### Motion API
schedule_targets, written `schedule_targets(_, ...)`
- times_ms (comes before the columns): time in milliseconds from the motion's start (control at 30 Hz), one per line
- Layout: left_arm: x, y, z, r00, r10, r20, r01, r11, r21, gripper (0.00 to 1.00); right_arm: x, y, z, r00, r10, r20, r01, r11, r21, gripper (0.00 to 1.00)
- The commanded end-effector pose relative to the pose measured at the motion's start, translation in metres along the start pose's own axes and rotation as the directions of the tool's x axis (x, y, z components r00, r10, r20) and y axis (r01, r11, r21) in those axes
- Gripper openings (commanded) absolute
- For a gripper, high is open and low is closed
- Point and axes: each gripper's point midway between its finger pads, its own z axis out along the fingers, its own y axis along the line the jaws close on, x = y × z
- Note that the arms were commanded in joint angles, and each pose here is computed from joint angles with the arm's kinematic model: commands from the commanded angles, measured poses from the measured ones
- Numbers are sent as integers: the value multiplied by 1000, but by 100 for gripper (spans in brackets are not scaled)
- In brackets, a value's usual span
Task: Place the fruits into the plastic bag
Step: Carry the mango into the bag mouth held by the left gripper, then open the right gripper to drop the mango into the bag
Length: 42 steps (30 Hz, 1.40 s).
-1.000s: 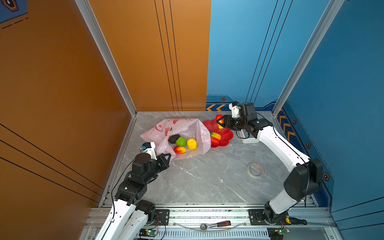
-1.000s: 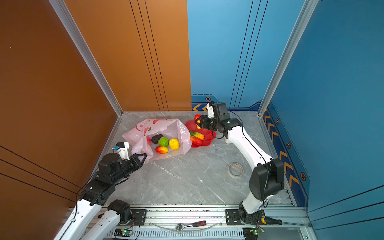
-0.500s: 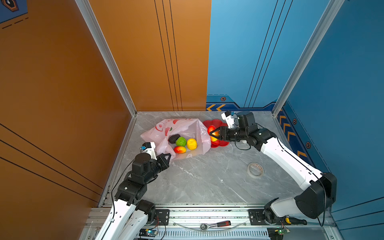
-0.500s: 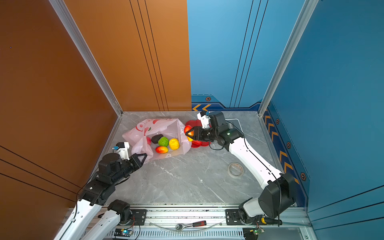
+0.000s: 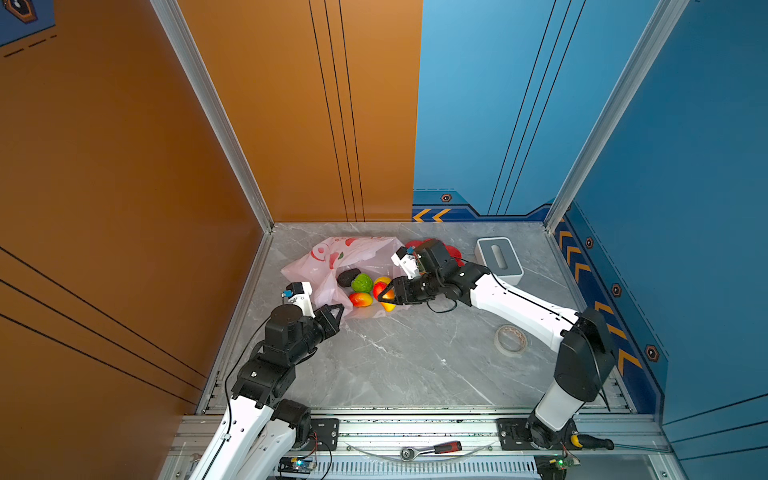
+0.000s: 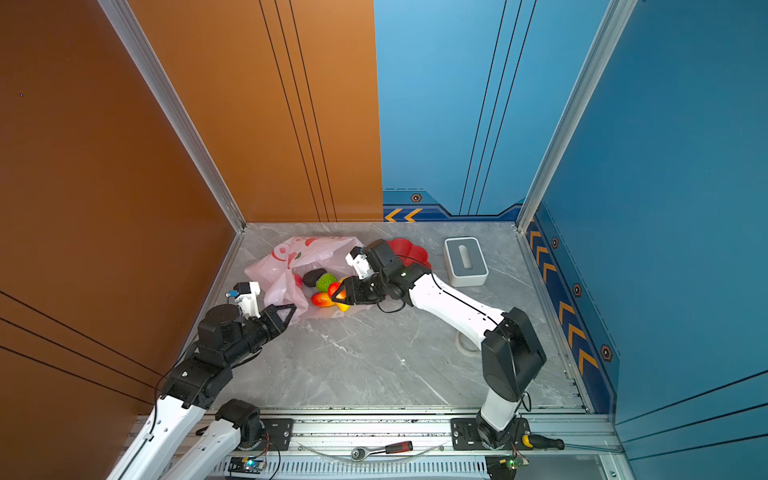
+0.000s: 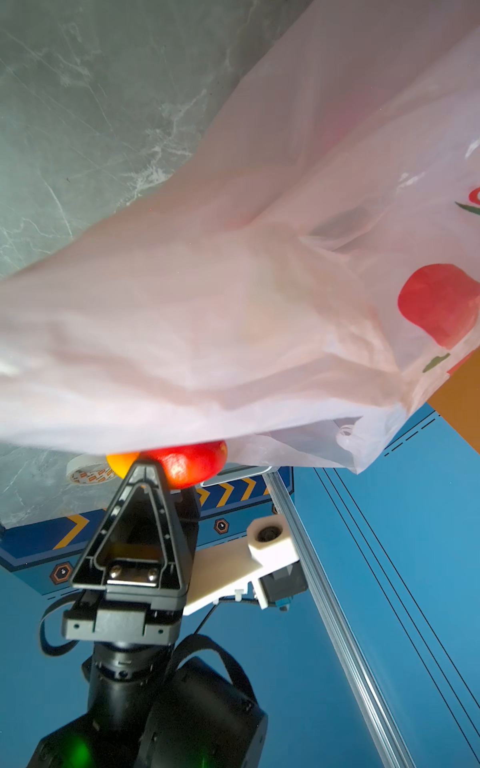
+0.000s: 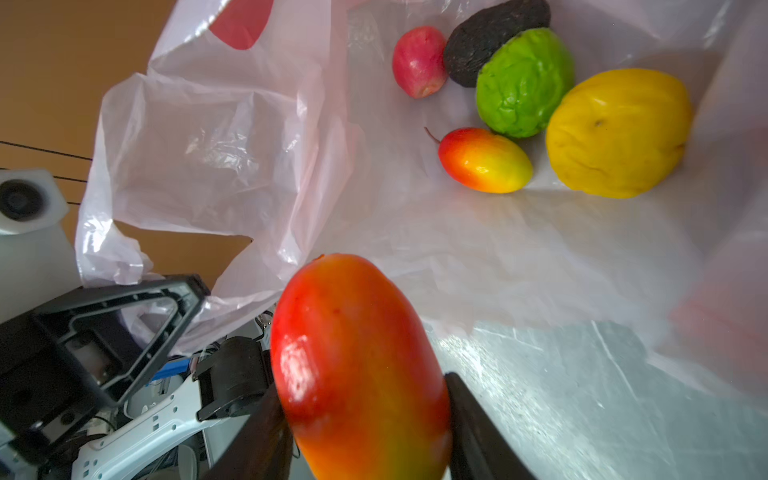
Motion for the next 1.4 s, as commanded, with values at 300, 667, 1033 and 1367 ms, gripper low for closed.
schedule_targets(300, 2, -2, 2, 1000, -16, -6, 17, 999, 32, 0, -52, -10, 70, 996, 58, 62, -60, 997, 38, 50)
schedule_targets(667, 9, -1, 2, 999, -27, -22, 28, 998, 47, 0, -103, -51, 117, 948, 159, 276, -203, 969, 140, 51)
schedule_targets(1033, 13, 2, -1, 999, -31, -24, 33, 998, 51, 0, -142, -77, 126, 864, 282, 417, -338, 939, 65, 55)
schedule_targets(1367, 14, 3, -1, 999, -33, -25, 34, 998, 50, 0, -141, -88, 130, 857, 326, 400, -371, 928, 39, 67)
